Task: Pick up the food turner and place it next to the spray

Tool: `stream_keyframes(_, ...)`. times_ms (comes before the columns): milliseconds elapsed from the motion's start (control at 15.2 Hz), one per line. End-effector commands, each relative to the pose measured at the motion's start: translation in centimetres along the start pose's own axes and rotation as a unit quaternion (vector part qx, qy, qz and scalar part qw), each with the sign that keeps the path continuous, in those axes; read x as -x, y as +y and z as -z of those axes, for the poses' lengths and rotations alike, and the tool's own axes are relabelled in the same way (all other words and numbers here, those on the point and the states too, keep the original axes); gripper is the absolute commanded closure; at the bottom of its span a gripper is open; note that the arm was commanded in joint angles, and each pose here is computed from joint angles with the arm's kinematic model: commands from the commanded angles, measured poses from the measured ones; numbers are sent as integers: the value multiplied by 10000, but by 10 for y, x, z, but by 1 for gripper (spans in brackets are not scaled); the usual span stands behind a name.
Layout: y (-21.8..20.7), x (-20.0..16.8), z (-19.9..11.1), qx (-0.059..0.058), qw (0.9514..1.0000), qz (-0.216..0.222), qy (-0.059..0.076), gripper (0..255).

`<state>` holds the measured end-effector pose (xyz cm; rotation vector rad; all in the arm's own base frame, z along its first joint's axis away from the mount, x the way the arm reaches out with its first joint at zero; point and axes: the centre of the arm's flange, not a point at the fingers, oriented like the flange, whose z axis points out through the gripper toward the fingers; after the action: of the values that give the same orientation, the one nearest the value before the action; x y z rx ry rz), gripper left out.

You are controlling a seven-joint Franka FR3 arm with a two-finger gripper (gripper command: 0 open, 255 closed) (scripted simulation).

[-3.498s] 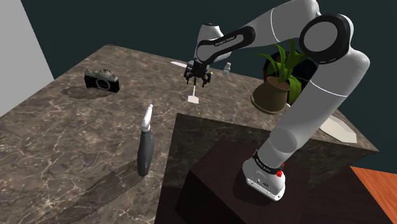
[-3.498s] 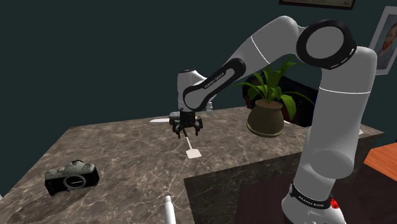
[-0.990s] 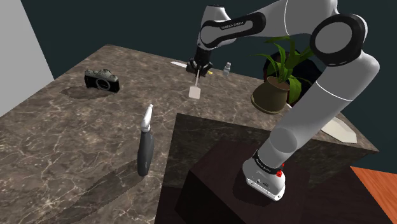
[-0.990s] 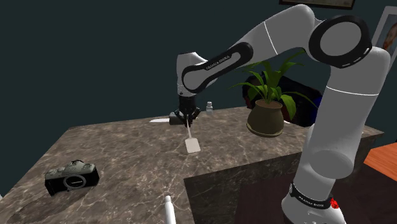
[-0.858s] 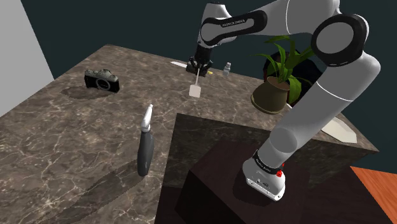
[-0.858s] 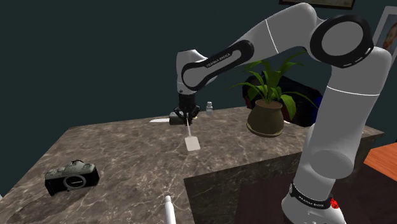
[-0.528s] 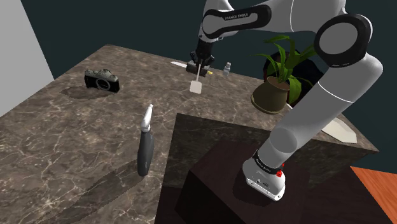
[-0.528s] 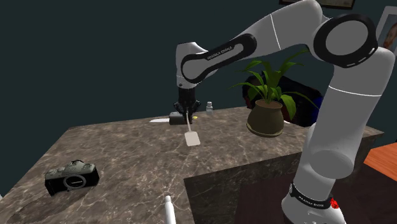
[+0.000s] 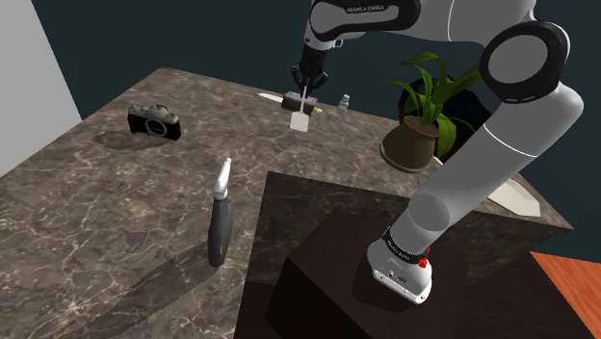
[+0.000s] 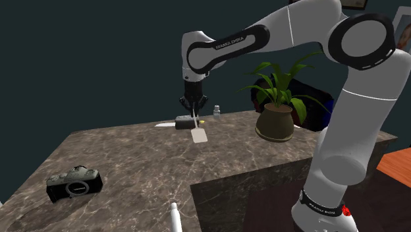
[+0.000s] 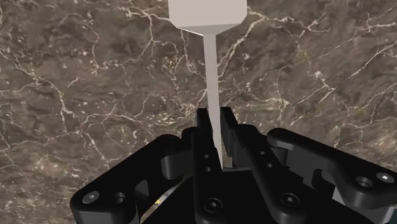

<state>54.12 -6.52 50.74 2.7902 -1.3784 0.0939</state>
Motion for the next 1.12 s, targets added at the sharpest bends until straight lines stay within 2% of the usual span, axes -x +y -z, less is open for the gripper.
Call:
stream_keyframes(0,0,-1,11,1,10000,0,-2,255)
stream_keyframes(1056,0,-6,95,1,10000,0,-2,255)
